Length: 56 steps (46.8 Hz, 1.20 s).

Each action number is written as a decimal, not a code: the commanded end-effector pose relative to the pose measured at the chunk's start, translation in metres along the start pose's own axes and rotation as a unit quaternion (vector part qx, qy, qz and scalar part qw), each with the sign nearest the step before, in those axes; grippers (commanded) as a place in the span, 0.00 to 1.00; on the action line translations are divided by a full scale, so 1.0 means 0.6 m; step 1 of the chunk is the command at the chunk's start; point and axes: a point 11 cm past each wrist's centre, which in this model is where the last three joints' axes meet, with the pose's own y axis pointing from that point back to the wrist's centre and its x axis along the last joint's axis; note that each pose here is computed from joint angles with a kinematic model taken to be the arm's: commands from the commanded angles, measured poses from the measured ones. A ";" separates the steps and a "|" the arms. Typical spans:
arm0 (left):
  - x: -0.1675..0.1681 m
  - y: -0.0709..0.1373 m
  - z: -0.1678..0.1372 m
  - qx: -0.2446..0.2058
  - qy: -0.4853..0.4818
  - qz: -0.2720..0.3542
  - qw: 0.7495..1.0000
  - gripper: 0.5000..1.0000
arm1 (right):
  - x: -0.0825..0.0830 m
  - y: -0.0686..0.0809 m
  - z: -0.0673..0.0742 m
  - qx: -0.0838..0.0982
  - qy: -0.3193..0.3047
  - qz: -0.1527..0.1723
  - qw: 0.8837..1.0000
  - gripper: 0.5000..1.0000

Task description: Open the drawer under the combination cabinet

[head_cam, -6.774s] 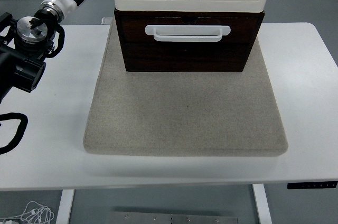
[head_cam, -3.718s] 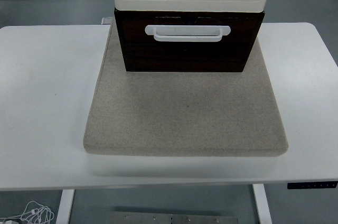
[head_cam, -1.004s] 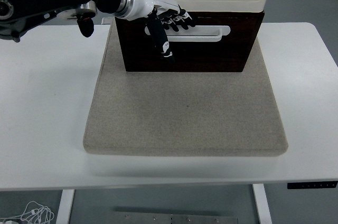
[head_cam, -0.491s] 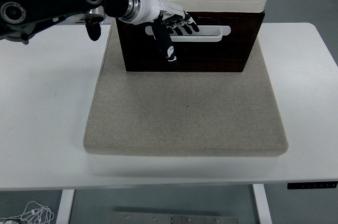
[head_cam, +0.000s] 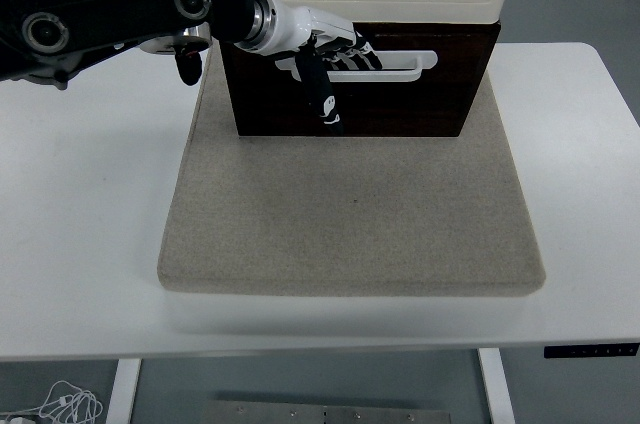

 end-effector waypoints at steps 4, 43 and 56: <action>-0.006 0.002 0.007 -0.004 -0.011 -0.016 1.000 1.00 | 0.000 0.000 0.000 0.000 0.000 0.000 1.000 0.85; -0.018 0.026 0.031 -0.035 -0.038 -0.067 0.996 1.00 | 0.000 0.000 0.000 0.000 0.000 0.000 1.000 0.85; -0.024 0.033 0.028 -0.037 -0.047 -0.083 0.995 1.00 | 0.000 0.000 0.000 0.000 0.000 0.000 1.000 0.85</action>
